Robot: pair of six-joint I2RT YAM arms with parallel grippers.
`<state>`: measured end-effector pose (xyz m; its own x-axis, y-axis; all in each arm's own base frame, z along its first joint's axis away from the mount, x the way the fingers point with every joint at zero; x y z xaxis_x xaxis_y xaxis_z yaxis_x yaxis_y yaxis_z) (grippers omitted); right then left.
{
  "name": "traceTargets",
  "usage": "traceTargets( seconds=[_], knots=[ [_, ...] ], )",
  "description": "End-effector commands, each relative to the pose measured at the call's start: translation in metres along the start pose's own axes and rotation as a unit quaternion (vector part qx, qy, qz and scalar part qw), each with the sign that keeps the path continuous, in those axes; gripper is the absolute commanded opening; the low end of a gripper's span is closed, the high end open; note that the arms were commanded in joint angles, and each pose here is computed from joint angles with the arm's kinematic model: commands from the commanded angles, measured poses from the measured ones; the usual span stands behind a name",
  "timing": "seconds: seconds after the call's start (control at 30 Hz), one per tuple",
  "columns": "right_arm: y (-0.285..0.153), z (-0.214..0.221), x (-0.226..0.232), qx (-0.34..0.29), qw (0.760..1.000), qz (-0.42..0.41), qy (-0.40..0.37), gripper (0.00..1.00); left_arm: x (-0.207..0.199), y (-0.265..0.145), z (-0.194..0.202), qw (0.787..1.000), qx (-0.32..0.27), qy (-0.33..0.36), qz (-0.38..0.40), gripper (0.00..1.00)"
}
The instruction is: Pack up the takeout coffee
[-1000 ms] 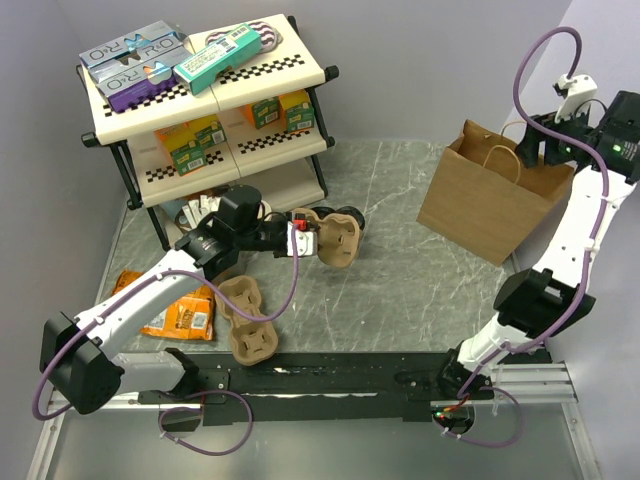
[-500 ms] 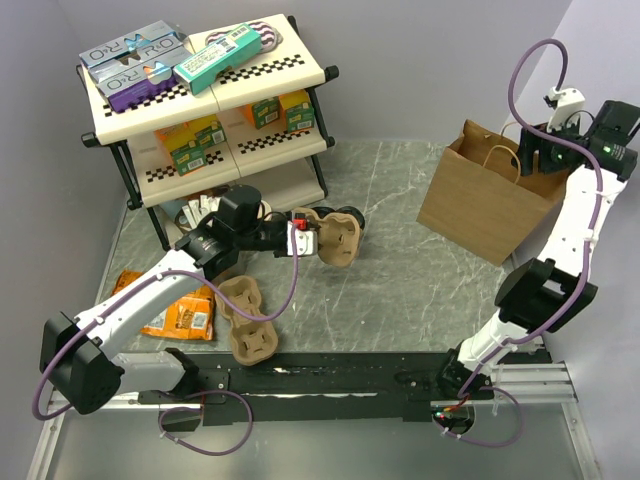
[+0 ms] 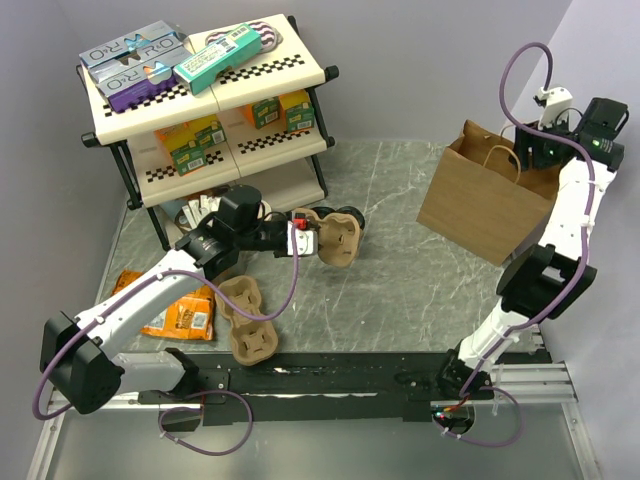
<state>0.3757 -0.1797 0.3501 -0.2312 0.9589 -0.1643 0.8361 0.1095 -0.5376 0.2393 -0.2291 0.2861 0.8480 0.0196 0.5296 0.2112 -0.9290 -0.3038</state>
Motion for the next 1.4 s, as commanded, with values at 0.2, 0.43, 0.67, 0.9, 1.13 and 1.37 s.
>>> traceTargets(
  seconds=[0.2,0.43,0.67,0.9,1.13,1.37],
  knots=[
    [-0.022,-0.023,0.004,-0.022,0.998,-0.007,-0.057,0.41,0.006,-0.002,-0.011,1.0,-0.017,0.013,-0.013,0.01],
    [-0.05,-0.025,0.039,-0.027,0.994,-0.049,-0.097,0.16,0.008,-0.002,-0.011,0.999,-0.021,0.02,-0.022,0.01],
    [-0.078,-0.018,0.092,-0.023,0.987,-0.087,-0.132,0.0,0.025,0.001,-0.024,0.997,-0.037,-0.014,-0.059,0.01],
    [-0.082,0.021,0.162,-0.012,0.974,-0.137,-0.181,0.0,0.065,-0.009,-0.078,0.987,-0.112,-0.03,-0.11,0.01],
    [-0.098,0.037,0.196,-0.025,0.97,-0.159,-0.182,0.0,0.088,-0.023,-0.126,0.971,-0.197,-0.02,-0.134,0.01],
    [-0.119,0.033,0.217,-0.052,0.968,-0.197,-0.147,0.0,0.086,-0.003,-0.151,0.953,-0.276,0.051,-0.11,0.01]
  ],
)
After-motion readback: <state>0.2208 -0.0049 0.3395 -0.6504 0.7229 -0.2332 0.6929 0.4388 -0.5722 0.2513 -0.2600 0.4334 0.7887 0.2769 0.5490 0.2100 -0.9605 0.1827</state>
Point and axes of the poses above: each gripper's point midway between its finger pads, its own y axis out along the fingers, its own x axis along the line the jaws close on, z = x × y, the point moved 8 cm from there along -y, back along the fingers, and after that the axes turned 1 degree about y, right-handed, at the moved point
